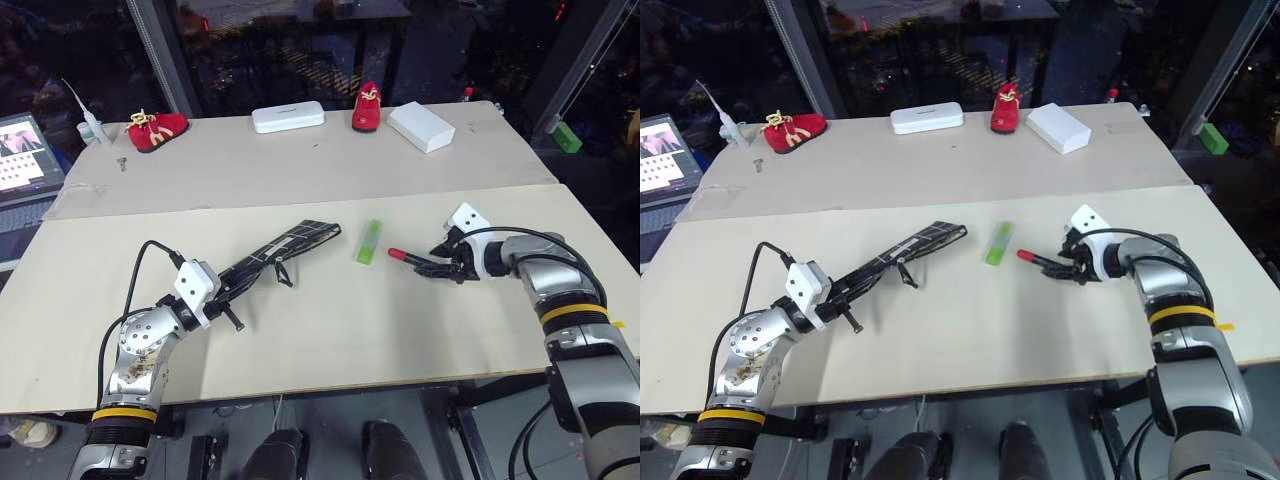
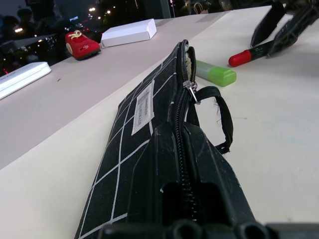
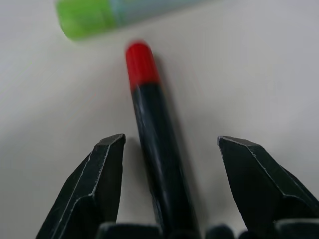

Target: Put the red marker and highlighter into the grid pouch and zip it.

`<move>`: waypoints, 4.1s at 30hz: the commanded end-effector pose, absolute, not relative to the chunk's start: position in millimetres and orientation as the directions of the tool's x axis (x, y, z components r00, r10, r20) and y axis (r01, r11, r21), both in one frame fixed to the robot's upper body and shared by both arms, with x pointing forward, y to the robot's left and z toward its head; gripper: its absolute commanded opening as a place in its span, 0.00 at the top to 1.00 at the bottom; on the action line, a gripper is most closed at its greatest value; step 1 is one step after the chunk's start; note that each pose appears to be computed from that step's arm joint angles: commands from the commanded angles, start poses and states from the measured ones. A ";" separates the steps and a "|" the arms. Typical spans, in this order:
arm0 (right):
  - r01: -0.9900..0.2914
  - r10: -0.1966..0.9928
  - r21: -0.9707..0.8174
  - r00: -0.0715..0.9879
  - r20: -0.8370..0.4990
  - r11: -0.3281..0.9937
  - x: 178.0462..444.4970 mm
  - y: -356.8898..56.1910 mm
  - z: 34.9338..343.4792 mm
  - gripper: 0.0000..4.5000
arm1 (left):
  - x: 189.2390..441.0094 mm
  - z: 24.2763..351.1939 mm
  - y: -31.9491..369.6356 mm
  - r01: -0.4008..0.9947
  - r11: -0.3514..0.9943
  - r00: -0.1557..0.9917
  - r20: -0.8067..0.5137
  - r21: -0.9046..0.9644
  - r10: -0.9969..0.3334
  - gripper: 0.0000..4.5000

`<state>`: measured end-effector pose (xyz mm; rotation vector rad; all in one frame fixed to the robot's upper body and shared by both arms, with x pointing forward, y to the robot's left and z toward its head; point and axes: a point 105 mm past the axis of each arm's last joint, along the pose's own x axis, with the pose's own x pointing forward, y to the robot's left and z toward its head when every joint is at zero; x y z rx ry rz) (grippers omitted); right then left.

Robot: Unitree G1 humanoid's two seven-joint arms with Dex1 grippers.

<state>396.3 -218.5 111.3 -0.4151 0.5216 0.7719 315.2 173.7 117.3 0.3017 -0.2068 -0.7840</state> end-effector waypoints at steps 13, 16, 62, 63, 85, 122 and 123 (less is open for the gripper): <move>-0.746 0.634 -0.199 0.651 -0.416 0.636 405.0 -198.7 161.9 0.89 | 316.9 135.2 174.9 0.641 0.668 0.683 0.115 0.378 -0.721 1.00; -0.769 0.740 -0.430 0.611 -0.280 0.472 394.3 -161.3 212.7 0.89 | 317.4 134.7 173.7 0.646 0.665 0.680 0.113 0.376 -0.725 1.00; -0.595 0.689 -0.798 0.537 -0.488 -0.101 373.2 -92.0 212.1 0.89 | 312.4 129.5 167.6 0.675 0.642 0.657 0.100 0.365 -0.747 1.00; -0.594 0.688 -0.798 0.537 -0.487 -0.102 374.8 -90.7 211.9 0.89 | 312.6 129.7 167.7 0.675 0.641 0.657 0.099 0.365 -0.748 1.00; -0.548 0.652 -0.818 0.559 -0.513 -0.174 390.1 -81.6 203.8 0.89 | 313.4 130.7 166.9 0.674 0.645 0.655 0.111 0.361 -0.747 1.00; -0.523 0.813 -0.853 0.494 -0.308 -0.006 394.4 -17.0 231.3 0.25 | 317.3 131.6 166.1 0.687 0.630 0.641 0.104 0.362 -0.760 1.00; -0.559 0.824 -0.828 0.486 -0.289 0.039 393.2 -22.0 237.3 0.25 | 317.3 131.4 166.2 0.687 0.630 0.642 0.104 0.362 -0.760 1.00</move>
